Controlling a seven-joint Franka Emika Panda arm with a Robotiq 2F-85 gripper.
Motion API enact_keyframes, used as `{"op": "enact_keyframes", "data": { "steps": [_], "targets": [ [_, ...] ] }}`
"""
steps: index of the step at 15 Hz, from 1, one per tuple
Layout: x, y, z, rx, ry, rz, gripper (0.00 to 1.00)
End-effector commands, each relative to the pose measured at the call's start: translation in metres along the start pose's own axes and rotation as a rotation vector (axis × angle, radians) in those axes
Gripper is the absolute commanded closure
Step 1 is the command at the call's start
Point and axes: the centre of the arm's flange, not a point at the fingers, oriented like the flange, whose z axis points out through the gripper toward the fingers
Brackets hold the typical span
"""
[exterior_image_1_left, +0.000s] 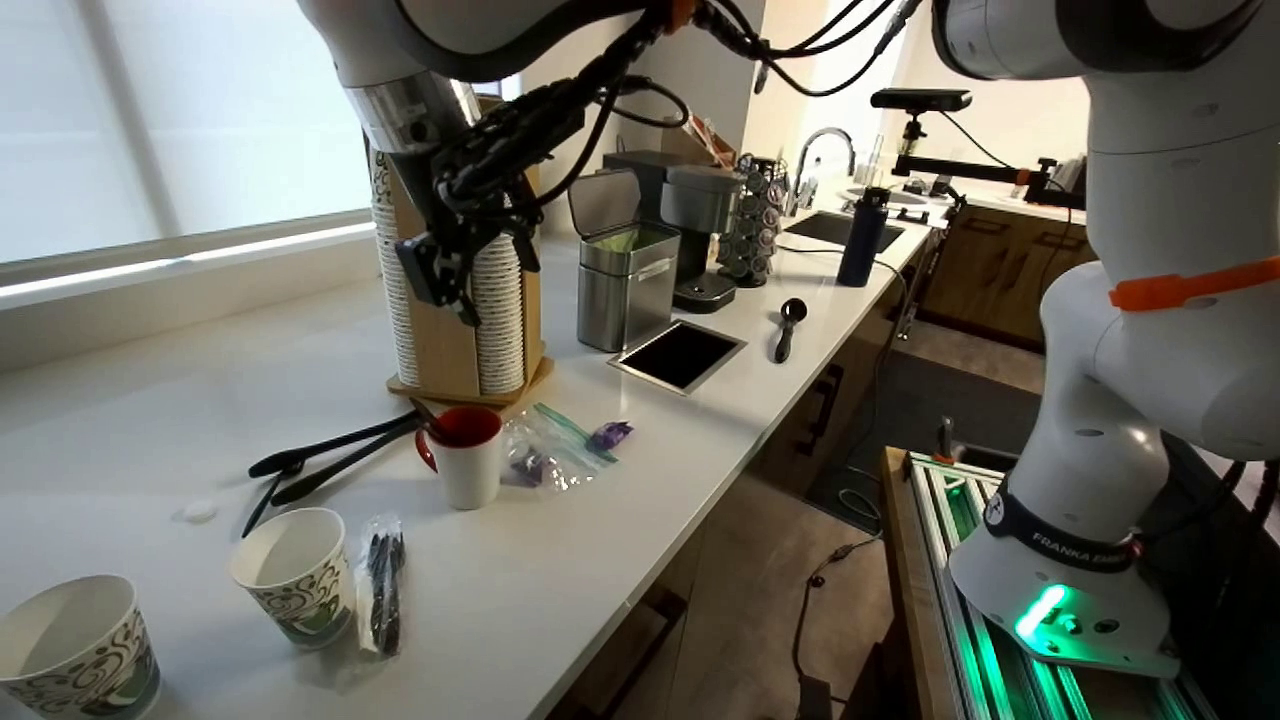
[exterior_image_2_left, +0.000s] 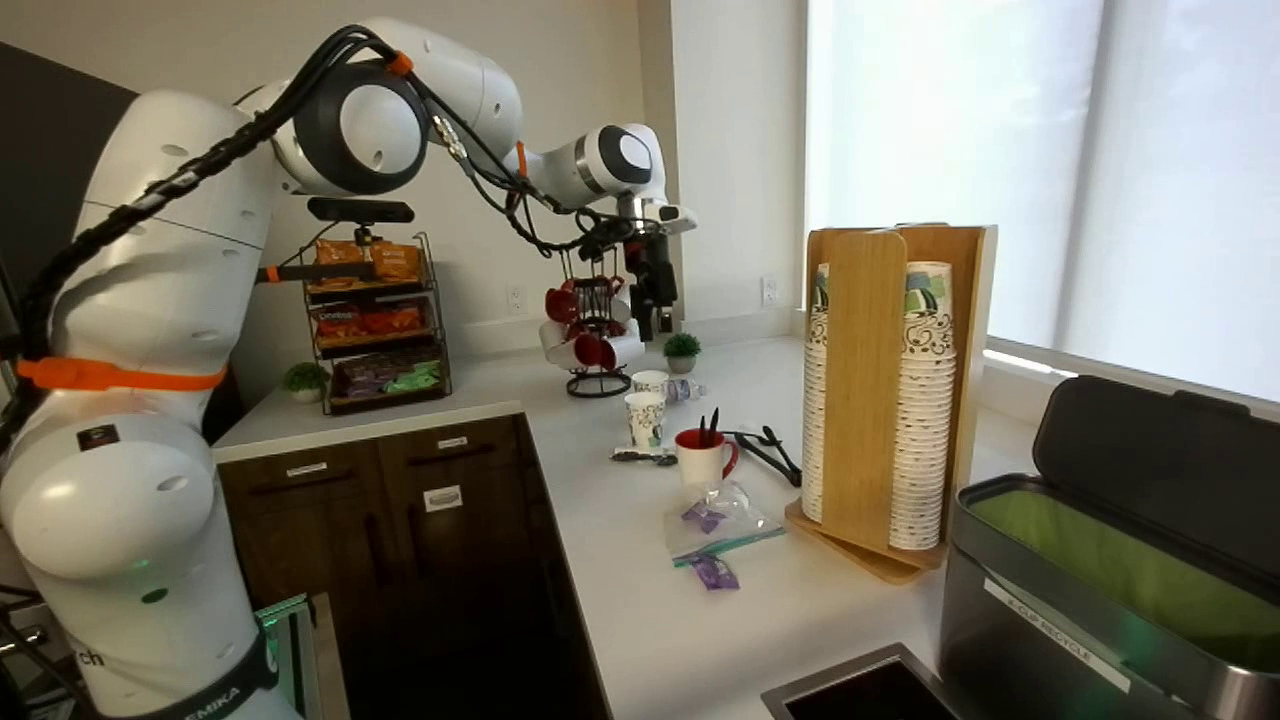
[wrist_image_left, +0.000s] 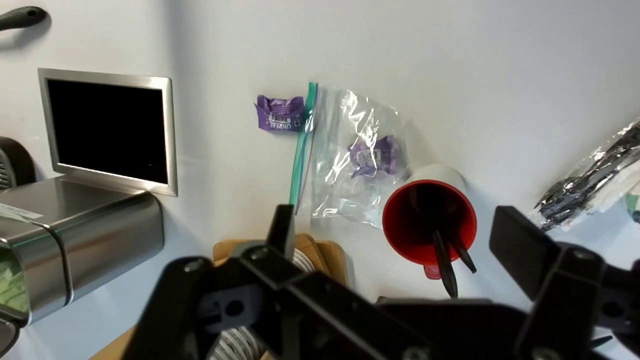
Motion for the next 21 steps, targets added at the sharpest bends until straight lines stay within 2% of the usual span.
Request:
{"op": "enact_keyframes", "data": {
  "steps": [1,5,8,9,11,13,16,21],
  "targets": [
    [0.037,-0.031,0.023,-0.079,-0.075,-0.039,0.0],
    [0.072,-0.056,0.074,-0.171,-0.23,-0.088,0.0],
    [0.084,-0.061,0.103,-0.239,-0.353,-0.103,0.0],
    [0.045,-0.042,0.115,-0.202,-0.29,-0.08,0.0],
    [0.05,-0.044,0.127,-0.229,-0.332,-0.083,0.0],
    [0.051,-0.048,0.129,-0.258,-0.327,-0.077,0.0],
    [0.059,-0.06,0.142,-0.342,-0.249,-0.21,0.0],
    [0.057,-0.067,0.155,-0.383,-0.163,-0.444,0.0]
  ]
}}
